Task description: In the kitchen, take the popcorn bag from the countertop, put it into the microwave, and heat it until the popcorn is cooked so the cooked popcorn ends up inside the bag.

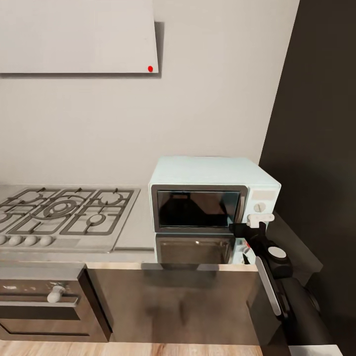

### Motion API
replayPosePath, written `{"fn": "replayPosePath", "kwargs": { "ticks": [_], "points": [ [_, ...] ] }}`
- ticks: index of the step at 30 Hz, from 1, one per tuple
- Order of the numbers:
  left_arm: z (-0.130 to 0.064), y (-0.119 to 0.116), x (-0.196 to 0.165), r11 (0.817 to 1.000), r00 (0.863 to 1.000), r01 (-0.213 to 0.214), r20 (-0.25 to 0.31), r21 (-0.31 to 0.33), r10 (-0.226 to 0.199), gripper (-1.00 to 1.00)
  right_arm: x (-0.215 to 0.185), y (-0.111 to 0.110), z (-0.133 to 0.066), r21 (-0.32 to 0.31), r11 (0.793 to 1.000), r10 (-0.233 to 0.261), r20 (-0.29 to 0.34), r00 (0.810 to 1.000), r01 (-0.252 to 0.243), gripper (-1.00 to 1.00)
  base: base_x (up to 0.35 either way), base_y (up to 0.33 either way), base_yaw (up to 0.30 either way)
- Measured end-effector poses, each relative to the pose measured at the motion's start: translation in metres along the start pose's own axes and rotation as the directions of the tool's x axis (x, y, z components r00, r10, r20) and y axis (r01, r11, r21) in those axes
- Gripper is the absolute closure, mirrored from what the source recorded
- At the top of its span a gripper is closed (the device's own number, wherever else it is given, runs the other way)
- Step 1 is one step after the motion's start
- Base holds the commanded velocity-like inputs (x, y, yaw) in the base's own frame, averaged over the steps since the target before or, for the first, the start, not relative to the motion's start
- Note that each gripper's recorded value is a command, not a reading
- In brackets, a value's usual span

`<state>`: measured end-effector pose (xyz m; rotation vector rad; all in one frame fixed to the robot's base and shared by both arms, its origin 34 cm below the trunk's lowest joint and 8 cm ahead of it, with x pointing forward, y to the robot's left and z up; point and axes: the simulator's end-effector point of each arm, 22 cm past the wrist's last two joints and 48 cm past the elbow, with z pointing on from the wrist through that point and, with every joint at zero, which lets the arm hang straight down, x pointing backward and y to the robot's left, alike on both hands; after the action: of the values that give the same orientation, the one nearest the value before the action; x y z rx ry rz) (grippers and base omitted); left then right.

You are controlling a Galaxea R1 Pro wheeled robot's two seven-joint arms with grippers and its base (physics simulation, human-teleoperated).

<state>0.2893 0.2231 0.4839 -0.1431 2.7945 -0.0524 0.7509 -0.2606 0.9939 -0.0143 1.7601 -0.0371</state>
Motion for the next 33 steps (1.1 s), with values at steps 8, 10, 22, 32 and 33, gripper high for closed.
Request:
{"fn": "replayPosePath", "kwargs": {
  "ticks": [8, 10, 22, 32, 33],
  "points": [
    [0.000, 0.000, 0.000, 1.000, 1.000, 0.000, 0.000, 0.000, 0.000, -1.00, 0.000, 0.000, 0.000, -0.001, 1.000, 0.001, 0.000, 1.000, -0.001, -1.00, 0.000, 0.000, 0.000],
    [0.000, 0.000, 0.000, 1.000, 1.000, 0.000, 0.000, 0.000, 0.000, -1.00, 0.000, -0.001, 0.000, 0.004, 1.000, -0.005, -0.001, 1.000, 0.005, 1.00, 0.000, 0.000, 0.000],
    [0.000, 0.000, 0.000, 1.000, 1.000, 0.000, 0.000, 0.000, 0.000, -1.00, 0.001, -0.002, 0.000, 0.006, 1.000, -0.006, -0.002, 1.000, 0.006, 1.00, 0.000, 0.000, 0.000],
    [0.000, 0.000, 0.000, 1.000, 1.000, 0.001, -0.001, 0.000, -0.001, -1.00, -0.001, 0.017, 0.006, -0.039, 0.999, -0.003, -0.003, 1.000, 0.002, 1.00, -0.107, 0.000, 0.000],
    [0.000, 0.000, 0.000, 1.000, 1.000, 0.000, -0.001, 0.000, 0.000, -1.00, -0.002, 0.014, 0.006, -0.032, 0.999, 0.001, -0.003, 1.000, -0.001, 1.00, -0.033, 0.000, 0.000]
  ]
}}
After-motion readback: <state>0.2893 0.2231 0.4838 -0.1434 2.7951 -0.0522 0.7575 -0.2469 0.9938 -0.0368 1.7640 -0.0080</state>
